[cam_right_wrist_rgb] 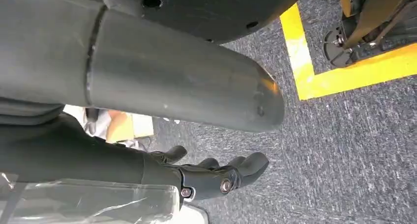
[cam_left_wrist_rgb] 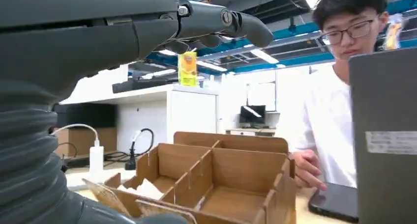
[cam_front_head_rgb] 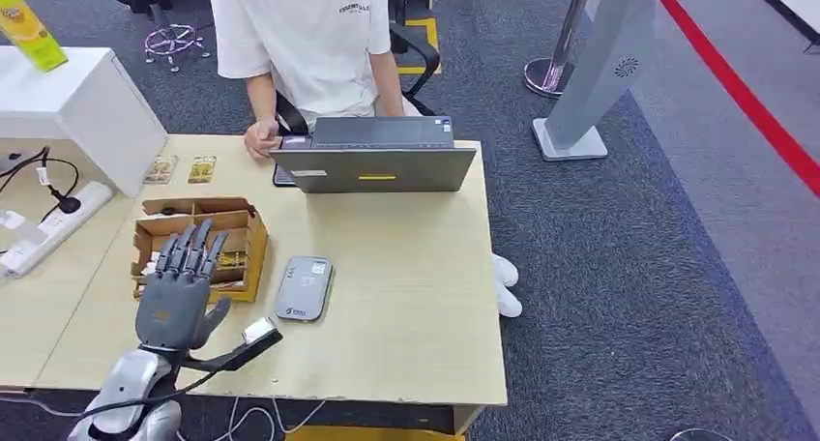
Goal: Pass the card to the sensor for recognition and then transmit it.
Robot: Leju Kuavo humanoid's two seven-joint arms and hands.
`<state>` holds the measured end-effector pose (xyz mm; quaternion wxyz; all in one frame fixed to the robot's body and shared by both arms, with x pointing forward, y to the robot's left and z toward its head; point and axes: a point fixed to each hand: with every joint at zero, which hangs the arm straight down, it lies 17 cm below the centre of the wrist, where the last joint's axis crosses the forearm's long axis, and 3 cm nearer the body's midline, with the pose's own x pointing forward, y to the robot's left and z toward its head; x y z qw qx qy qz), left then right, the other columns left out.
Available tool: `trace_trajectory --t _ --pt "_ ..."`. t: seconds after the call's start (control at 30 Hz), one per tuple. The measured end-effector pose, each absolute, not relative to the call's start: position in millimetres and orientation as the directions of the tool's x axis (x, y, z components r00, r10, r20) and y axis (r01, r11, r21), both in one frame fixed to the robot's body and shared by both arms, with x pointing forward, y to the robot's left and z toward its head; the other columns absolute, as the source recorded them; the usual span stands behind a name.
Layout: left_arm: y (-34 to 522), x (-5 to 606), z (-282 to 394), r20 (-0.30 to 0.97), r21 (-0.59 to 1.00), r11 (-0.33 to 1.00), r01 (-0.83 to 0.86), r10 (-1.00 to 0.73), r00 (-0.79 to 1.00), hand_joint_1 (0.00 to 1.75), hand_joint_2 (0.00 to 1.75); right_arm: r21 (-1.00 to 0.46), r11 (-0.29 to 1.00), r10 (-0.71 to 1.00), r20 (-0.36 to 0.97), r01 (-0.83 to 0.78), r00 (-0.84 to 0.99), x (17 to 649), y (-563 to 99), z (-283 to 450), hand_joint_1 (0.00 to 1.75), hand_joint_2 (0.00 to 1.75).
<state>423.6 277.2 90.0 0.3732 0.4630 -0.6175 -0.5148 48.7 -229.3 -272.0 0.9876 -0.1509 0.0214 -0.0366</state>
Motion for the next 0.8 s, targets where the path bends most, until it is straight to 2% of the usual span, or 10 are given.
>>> trace_trajectory --t 0.4,0.43,0.8 --pt "309.6 461.2 67.3 -0.050 0.991 -0.023 -0.129 -0.977 -0.209 0.00 1.75 -0.297 0.953 -0.064 -0.030 0.053 0.998 49.8 -228.7 -272.0 0.00 0.00" --pt "310.0 462.3 65.6 -0.049 0.992 -0.024 -0.125 -0.977 -0.207 0.00 1.75 -0.296 0.954 -0.064 -0.030 0.052 0.998 49.8 -228.5 -272.0 0.00 1.75" --pt "317.3 469.5 56.6 -0.047 0.994 -0.027 -0.102 -0.981 -0.190 0.00 1.75 -0.296 0.954 -0.055 -0.028 0.045 0.998 50.7 -228.4 -272.0 0.00 1.75"
